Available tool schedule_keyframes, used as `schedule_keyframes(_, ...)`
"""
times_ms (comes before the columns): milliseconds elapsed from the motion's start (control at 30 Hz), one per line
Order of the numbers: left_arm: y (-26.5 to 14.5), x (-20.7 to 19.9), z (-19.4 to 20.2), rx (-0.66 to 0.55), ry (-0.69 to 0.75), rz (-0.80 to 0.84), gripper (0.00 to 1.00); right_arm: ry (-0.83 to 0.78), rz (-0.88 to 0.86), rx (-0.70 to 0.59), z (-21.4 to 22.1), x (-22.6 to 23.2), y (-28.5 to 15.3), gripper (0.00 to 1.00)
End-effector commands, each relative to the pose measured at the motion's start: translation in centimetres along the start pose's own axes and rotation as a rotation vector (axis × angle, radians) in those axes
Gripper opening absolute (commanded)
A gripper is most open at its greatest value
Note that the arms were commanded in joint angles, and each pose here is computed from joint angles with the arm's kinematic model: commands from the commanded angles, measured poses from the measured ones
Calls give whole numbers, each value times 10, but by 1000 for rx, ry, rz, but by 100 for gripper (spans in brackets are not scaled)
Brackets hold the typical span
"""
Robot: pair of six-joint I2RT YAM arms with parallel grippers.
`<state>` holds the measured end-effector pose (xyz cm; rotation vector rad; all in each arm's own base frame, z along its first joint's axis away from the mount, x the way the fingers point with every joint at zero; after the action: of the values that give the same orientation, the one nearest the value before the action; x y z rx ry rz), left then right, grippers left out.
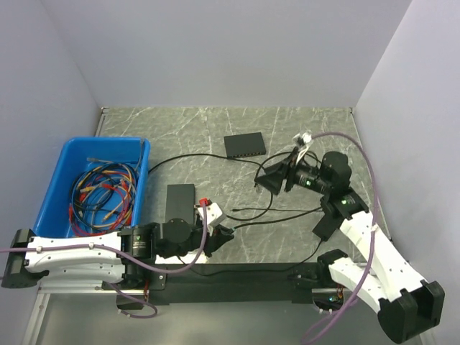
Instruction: Insert the plug into the switch port
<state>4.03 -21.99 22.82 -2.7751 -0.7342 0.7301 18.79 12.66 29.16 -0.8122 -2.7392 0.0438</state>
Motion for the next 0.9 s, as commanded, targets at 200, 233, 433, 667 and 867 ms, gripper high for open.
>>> schedule_keyframes(200, 4, -6, -5, 58, 9, 148, 0, -189, -424, -29, -4, 56, 0, 73)
schedule_keyframes(233, 4, -6, -6, 58, 8, 153, 0, -200, -439, -17, -2, 58, 2, 71)
schedule_keyframes(433, -4, -14, -16, 67, -8, 248, 0, -194, -539, 107, 13, 80, 19, 65)
schedule_keyframes(667, -22, -24, -24, 91, -62, 334, 0, -219, -666, 182, 28, 115, 16, 62)
schedule_keyframes(867, -33, -25, -26, 101, -115, 336, 0, -234, -702, 217, 34, 125, 20, 57)
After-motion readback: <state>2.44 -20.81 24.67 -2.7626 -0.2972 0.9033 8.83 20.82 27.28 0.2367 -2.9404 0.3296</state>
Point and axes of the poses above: each gripper's point midway between its finger pads, its own y axis out along the fingers, its own x axis along the line the jaws close on, z = x × y, the point moved 10 cm from there along -y, back along the fingers, and after that the axes turned 12 degrees about -y, right-handed, at the moved point
